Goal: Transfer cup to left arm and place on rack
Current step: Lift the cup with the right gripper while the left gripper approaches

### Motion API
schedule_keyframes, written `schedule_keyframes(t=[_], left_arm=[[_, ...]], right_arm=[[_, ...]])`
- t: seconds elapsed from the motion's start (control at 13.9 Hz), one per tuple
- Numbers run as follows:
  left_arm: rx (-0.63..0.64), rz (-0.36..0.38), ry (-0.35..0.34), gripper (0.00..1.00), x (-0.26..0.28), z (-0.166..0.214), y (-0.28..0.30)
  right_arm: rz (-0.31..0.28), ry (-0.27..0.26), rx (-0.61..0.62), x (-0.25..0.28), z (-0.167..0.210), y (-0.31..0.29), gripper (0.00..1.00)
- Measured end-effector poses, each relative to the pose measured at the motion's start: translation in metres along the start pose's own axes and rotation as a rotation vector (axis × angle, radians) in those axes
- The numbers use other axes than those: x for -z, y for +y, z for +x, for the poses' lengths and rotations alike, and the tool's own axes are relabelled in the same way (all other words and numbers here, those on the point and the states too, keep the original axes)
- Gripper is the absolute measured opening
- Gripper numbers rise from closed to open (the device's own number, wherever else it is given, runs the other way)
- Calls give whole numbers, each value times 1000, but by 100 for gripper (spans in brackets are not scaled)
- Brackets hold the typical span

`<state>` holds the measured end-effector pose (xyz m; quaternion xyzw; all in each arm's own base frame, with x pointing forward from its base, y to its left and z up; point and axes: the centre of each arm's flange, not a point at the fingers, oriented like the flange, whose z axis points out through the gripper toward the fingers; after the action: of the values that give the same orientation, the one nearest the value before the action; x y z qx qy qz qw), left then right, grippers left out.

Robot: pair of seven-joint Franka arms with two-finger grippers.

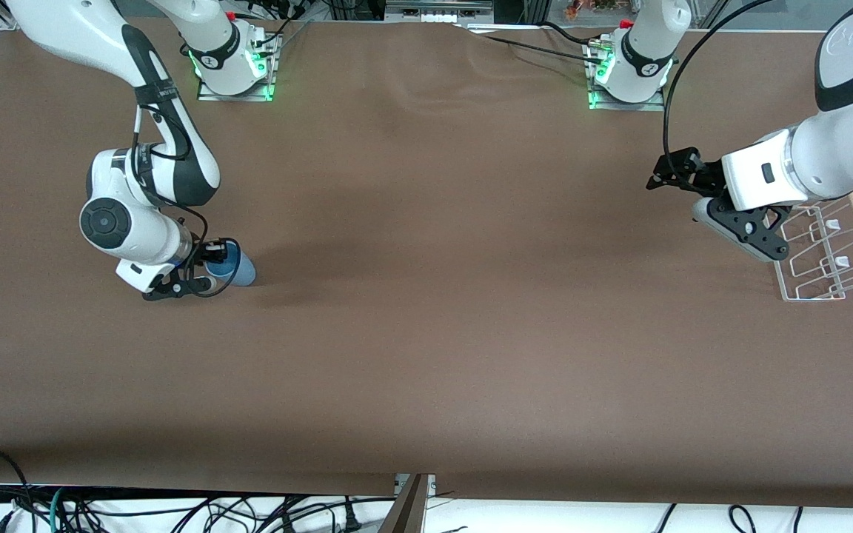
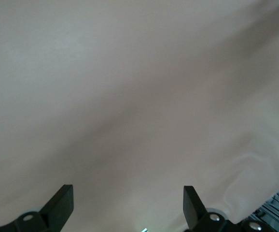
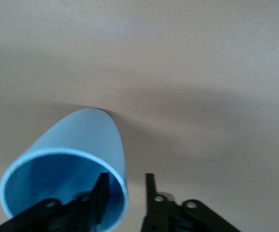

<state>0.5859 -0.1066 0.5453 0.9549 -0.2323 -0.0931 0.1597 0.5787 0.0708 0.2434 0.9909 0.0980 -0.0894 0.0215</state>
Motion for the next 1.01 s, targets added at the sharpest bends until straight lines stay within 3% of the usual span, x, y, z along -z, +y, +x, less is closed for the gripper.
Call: schedule_keyframes(t=[0.14,0.22,0.43,0.79,1.01], left_arm=[[-92,-25,4,100,-7,4,0],[-149,-28,9,100,-10,7,-2],[-324,-41,31,100,-20,13,-6],[-650,-85,134,100,-54,31,-21],[-763,-151,193,100,-81,42,-28]], right_arm=[[13,-2,-13,-1,1,-1,11],[19,-7,-19,3,2,-2,6],[98,-86,-56,37,9,-14,6],[322,-160,-215,115,19,-109,6],[528,-235,-357,145,14,-207,6]])
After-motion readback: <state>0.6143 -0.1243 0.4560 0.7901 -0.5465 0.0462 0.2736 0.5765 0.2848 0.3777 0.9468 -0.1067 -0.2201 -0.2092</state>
